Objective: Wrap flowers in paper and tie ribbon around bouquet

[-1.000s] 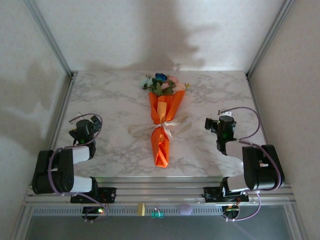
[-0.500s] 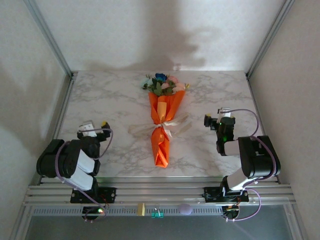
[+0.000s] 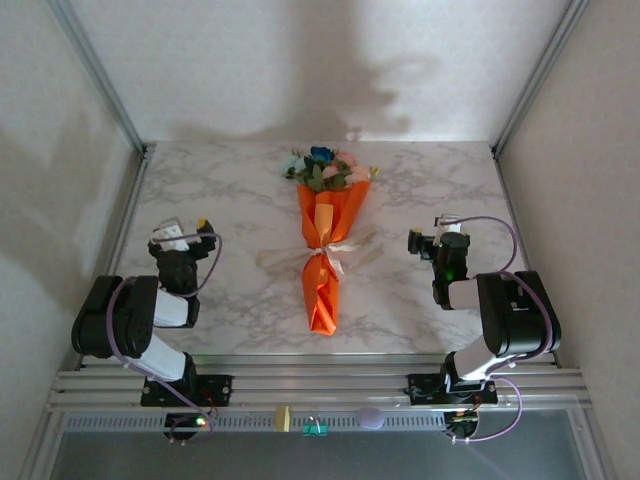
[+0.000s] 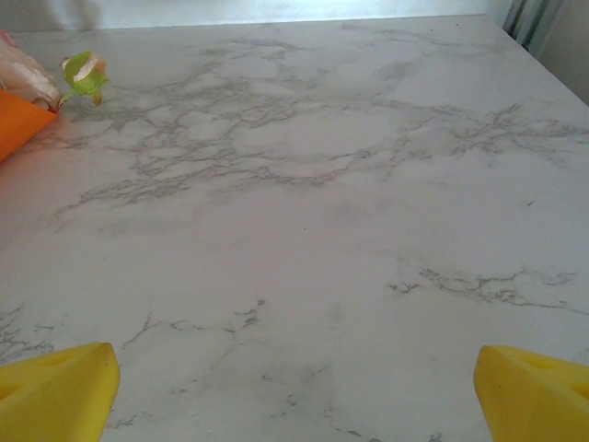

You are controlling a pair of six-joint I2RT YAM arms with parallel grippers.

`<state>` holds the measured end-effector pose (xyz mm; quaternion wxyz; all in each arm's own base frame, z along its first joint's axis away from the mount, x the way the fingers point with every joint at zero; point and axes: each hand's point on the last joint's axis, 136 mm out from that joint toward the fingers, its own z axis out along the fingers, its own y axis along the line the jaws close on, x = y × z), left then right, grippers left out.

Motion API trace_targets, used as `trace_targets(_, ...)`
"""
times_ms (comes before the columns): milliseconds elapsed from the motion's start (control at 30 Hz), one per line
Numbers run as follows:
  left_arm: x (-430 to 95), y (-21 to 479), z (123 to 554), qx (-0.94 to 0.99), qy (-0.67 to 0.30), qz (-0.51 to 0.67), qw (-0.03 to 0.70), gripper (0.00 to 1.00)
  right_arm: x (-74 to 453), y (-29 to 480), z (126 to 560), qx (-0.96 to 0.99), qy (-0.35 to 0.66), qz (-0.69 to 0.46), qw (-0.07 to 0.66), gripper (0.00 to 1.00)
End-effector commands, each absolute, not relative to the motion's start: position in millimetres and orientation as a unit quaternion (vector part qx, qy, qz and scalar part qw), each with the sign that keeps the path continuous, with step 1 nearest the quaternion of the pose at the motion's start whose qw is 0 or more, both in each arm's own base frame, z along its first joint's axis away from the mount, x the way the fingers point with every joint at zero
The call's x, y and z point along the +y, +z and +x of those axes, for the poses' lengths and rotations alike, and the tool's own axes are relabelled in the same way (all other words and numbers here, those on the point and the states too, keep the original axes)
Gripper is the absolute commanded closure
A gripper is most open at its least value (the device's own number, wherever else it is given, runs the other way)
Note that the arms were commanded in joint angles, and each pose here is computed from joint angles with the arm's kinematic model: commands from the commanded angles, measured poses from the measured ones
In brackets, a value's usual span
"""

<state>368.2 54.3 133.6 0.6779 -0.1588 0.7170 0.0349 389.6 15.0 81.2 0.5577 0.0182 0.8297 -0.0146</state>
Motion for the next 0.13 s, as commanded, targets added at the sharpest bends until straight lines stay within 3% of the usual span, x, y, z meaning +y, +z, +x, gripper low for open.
trace_targets(0,57.4,132.5,365.2,0.717,0.042,-0.167,0.676,0.00,10.5,84.9,393.0,0.827,-0.021,0.024,0.561,0.01)
trace_targets(100,57.0,133.1,365.8,0.717,0.042,-0.166,0.676,0.00,9.9,86.4,392.3,0.824,-0.022,0.024,0.565,0.01)
